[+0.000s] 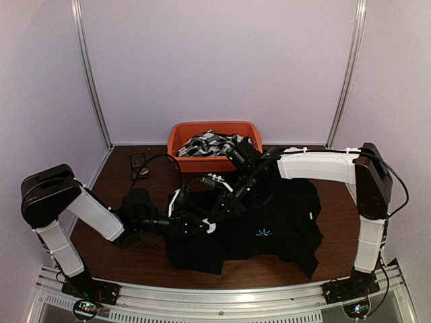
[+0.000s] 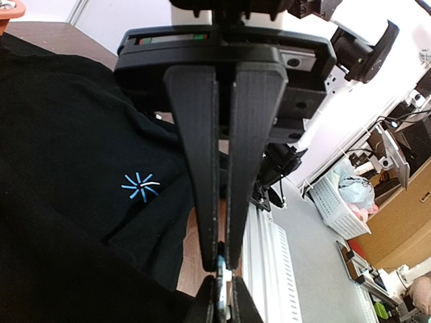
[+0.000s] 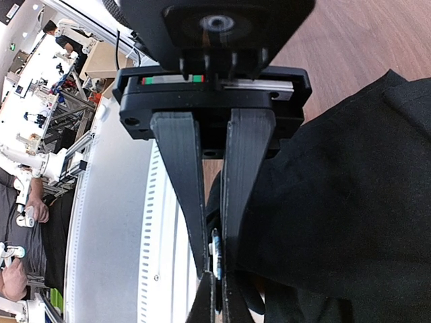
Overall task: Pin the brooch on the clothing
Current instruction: Pin the brooch to the flattened clothing.
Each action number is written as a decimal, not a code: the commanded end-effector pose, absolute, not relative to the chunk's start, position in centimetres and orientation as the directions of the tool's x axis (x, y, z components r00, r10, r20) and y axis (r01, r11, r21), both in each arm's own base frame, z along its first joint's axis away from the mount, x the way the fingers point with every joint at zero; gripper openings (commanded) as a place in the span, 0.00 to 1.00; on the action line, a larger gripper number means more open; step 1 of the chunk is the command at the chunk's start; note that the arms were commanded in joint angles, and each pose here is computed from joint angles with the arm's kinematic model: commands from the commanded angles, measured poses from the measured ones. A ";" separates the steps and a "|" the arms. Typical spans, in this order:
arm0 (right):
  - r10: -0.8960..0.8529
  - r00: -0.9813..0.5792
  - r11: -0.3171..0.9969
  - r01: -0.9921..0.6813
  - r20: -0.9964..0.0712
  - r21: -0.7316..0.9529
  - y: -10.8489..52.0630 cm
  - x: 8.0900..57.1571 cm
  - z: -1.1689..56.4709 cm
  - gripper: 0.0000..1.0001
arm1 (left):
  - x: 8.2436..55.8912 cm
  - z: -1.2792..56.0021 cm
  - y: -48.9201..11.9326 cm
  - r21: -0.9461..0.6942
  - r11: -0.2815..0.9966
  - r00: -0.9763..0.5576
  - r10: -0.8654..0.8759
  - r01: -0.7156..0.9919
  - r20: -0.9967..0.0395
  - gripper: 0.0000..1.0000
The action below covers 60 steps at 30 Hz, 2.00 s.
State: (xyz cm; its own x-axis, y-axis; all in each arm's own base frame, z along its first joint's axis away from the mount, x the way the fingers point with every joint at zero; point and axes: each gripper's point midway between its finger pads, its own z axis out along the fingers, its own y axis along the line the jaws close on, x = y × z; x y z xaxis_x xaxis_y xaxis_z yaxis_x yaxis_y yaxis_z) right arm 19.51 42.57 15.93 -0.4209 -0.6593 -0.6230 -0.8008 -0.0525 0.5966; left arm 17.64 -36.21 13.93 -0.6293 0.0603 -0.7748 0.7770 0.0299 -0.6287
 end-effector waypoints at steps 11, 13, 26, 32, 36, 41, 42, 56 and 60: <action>-0.656 -0.403 -0.072 -0.808 -0.638 0.585 43.1 18.9 16.7 0.00 | 20.0 14.2 -36.0 -0.651 0.115 -0.646 -0.080 0.750 -0.759 0.12; -0.656 -0.405 -0.071 -0.807 -0.638 0.586 43.0 18.9 16.8 0.00 | 20.1 14.0 -35.9 -0.658 0.129 -0.653 -0.081 0.742 -0.753 0.12; -0.652 -0.399 -0.068 -0.815 -0.644 0.575 43.0 19.0 17.1 0.00 | 20.2 12.3 -36.6 -0.637 0.211 -0.651 -0.004 0.741 -0.759 0.02; -0.649 -0.401 -0.060 -0.820 -0.647 0.569 42.8 19.4 17.2 0.00 | 18.8 13.4 -37.1 -0.627 0.117 -0.634 0.036 0.770 -0.773 0.02; -0.647 -0.398 -0.060 -0.824 -0.651 0.563 42.7 19.6 17.3 0.00 | 17.5 13.7 -37.3 -0.625 0.045 -0.626 0.082 0.779 -0.775 0.02; -0.653 -0.400 -0.052 -0.823 -0.643 0.565 42.6 19.7 16.9 0.00 | 16.4 14.2 -37.3 -0.626 -0.017 -0.622 0.104 0.779 -0.776 0.05; -0.655 -0.399 -0.051 -0.824 -0.642 0.565 42.6 19.7 16.8 0.00 | 16.3 14.3 -37.2 -0.627 -0.025 -0.621 0.105 0.779 -0.777 0.07; -0.660 -0.396 -0.047 -0.826 -0.638 0.562 42.5 19.7 16.7 0.00 | 16.0 14.2 -37.0 -0.633 -0.032 -0.626 0.122 0.773 -0.770 0.12; -0.659 -0.393 -0.053 -0.826 -0.641 0.561 42.5 19.6 16.7 0.00 | 16.7 14.0 -36.7 -0.620 0.026 -0.620 0.103 0.784 -0.778 0.11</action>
